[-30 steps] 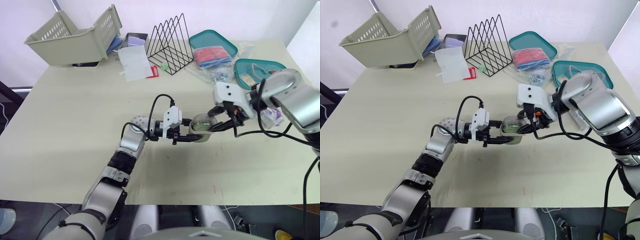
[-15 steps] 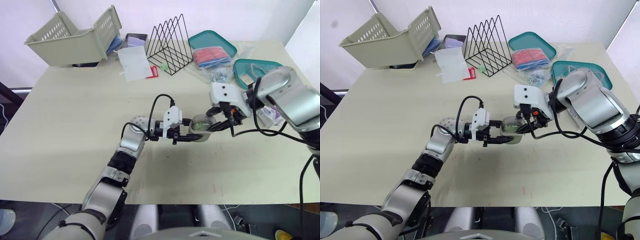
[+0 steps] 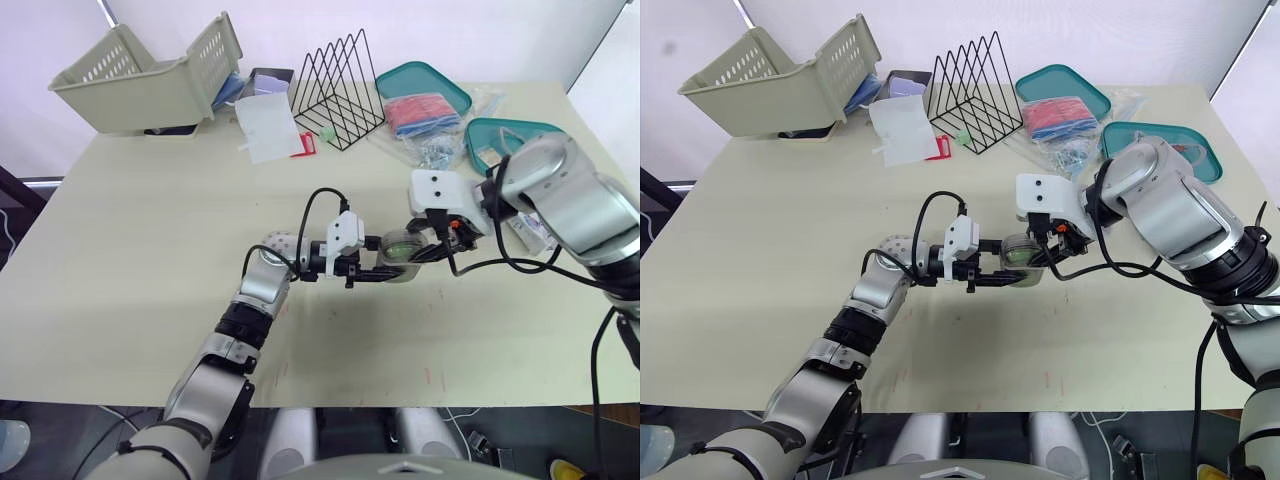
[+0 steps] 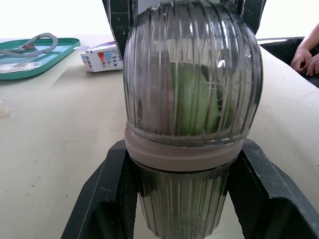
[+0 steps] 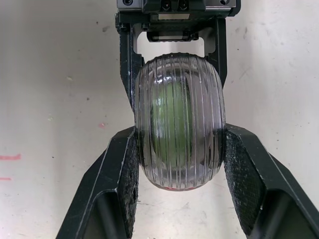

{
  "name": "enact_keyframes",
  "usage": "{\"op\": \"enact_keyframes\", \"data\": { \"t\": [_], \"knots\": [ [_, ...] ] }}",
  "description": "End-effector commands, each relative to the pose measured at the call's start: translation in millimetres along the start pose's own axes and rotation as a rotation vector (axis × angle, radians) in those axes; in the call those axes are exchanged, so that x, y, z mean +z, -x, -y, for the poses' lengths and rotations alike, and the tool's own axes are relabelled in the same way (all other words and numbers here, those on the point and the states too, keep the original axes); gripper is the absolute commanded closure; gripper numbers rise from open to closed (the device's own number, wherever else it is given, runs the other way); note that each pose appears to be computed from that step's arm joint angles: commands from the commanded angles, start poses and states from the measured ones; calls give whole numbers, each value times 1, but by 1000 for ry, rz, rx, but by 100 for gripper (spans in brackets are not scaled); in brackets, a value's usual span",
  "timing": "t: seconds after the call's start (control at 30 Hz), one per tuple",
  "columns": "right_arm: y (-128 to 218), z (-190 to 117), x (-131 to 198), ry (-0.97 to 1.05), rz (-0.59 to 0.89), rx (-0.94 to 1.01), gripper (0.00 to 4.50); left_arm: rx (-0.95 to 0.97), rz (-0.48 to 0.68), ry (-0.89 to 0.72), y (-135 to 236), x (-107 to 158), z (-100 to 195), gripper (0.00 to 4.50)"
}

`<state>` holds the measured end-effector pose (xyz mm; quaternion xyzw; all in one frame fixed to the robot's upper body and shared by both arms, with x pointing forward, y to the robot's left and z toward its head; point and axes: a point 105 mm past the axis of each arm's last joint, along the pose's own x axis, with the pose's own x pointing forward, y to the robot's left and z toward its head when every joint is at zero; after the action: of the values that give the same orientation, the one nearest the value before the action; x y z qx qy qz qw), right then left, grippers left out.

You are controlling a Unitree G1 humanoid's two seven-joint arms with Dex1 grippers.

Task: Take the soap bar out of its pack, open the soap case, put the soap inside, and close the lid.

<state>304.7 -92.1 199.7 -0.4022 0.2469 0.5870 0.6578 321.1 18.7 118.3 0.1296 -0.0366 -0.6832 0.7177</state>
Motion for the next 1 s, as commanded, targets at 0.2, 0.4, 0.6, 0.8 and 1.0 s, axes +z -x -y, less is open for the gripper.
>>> {"op": "enact_keyframes", "data": {
  "t": [0.2, 0.4, 0.6, 0.8, 1.0],
  "knots": [
    [-9, 1, -14, -54, -47, 1, 266, 0, 58, -75, -3, 19, -3, 255],
    [-18, 1, -22, -85, -71, 8, 266, -2, 62, -76, -4, 20, -3, 255],
    [-22, 0, -26, -89, -104, 45, 266, 0, 67, -77, -4, 21, -4, 255],
    [-27, 0, -30, -75, -135, 59, 266, 3, 71, -77, -5, 22, -3, 255],
    [-20, 1, -14, -32, -48, 43, 266, 9, 61, -75, -3, 19, -3, 255]
  ]
}}
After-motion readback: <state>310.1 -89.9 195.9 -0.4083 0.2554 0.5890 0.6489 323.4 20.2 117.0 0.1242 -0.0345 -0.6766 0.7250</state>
